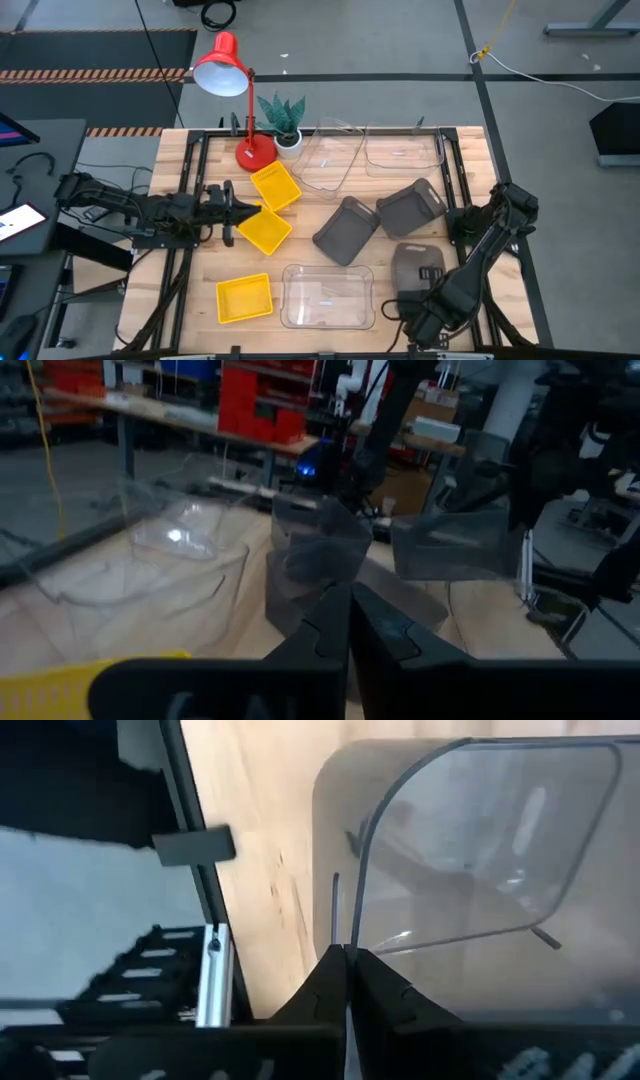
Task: Stack baskets by color
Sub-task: Stack the bottom black bin on the top right black bin
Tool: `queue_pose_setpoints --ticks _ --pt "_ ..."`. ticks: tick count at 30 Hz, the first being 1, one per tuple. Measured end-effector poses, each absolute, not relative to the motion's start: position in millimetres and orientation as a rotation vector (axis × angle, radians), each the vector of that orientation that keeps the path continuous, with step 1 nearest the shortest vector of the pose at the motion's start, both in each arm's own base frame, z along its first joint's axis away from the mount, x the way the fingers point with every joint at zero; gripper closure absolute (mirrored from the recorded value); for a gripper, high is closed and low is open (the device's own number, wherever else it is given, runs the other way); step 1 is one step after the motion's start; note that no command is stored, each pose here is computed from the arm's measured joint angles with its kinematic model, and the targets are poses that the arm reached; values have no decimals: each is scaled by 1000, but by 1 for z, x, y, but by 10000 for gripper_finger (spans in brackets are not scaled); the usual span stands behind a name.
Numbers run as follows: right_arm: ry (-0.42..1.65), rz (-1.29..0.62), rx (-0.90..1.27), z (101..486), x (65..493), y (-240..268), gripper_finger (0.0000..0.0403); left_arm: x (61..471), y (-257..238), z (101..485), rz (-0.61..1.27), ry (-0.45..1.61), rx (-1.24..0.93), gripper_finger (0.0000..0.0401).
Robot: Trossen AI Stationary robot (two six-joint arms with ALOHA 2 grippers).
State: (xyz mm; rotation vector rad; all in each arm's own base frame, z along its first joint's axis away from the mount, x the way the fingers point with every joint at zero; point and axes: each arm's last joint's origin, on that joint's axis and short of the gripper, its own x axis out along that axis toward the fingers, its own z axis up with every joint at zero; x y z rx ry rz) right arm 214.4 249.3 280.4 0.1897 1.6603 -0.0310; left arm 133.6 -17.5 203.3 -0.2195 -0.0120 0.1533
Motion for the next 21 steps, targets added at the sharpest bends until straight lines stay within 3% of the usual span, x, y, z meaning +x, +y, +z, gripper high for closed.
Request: queue_pose_setpoints --ticks 21 --pt "1626 -150 380 332 239 220 400 133 -17 212 148 -89 -164 389"
